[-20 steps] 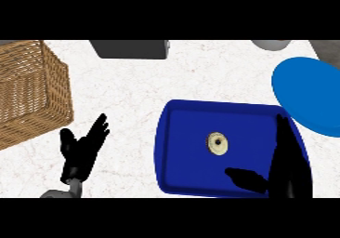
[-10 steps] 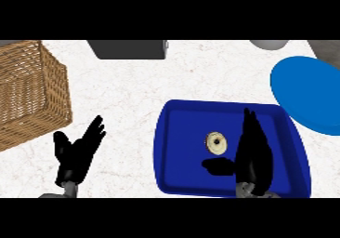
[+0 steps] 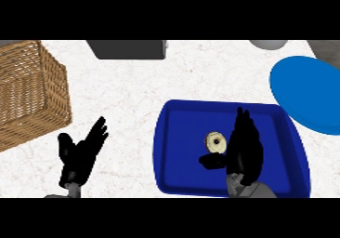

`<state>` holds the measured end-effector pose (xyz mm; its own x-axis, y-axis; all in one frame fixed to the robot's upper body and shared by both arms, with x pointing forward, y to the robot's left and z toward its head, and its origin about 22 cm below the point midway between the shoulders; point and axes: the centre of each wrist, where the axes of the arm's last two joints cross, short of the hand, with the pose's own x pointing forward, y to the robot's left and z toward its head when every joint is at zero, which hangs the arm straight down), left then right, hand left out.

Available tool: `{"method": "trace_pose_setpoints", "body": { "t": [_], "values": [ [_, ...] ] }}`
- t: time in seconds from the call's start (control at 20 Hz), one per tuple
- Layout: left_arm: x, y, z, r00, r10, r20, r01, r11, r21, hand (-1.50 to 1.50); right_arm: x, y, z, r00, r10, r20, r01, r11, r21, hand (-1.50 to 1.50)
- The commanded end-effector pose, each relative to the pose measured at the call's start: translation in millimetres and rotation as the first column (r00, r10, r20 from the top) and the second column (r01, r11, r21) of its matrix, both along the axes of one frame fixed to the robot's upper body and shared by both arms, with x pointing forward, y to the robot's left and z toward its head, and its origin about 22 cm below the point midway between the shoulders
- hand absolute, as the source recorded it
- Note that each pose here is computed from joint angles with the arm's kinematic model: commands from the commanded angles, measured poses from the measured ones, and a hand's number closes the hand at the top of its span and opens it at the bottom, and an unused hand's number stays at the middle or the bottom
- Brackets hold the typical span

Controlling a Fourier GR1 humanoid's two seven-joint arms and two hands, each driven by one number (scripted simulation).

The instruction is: Pick the cupcake from the tray and place it in the plate

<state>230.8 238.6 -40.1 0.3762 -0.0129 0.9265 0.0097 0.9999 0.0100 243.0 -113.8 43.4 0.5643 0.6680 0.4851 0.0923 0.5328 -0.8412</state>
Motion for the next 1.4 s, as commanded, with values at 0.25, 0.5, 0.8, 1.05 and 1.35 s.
{"method": "trace_pose_setpoints", "body": {
  "t": [0.25, 0.5, 0.8, 1.05, 1.35],
  "values": [
    [-7.6, 0.8, 0.9, 1.0, 0.001, 0.019, -0.001, 1.0, -0.009, 0.0, 8.1, -11.2, -23.1, 0.987, -0.12, -0.104, 0.119, 0.993, -0.021, -1.5],
    [20.2, 2.7, 9.0, 1.0, 0.004, 0.018, -0.004, 1.0, 0.002, 0.0, 2.0, 7.2, -41.5, 0.986, -0.095, -0.134, 0.096, 0.995, 0.003, -1.5],
    [4.1, 8.0, -8.9, 1.0, 0.009, 0.003, -0.009, 1.0, -0.011, 0.0, 26.7, 11.2, -55.1, 0.976, 0.005, -0.218, -0.019, 0.998, -0.062, 1.5],
    [0.1, -1.2, 26.2, 1.0, 0.015, -0.001, -0.015, 1.0, -0.007, 0.0, 25.6, -5.0, -64.2, 0.979, -0.011, -0.201, -0.011, 0.994, -0.104, 1.5],
    [7.3, -9.3, 8.2, 1.0, -0.025, 0.009, 0.025, 1.0, 0.0, 0.0, 95.5, -7.2, -35.9, 0.969, -0.201, -0.144, 0.182, 0.974, -0.133, 1.5]
  ]
}}
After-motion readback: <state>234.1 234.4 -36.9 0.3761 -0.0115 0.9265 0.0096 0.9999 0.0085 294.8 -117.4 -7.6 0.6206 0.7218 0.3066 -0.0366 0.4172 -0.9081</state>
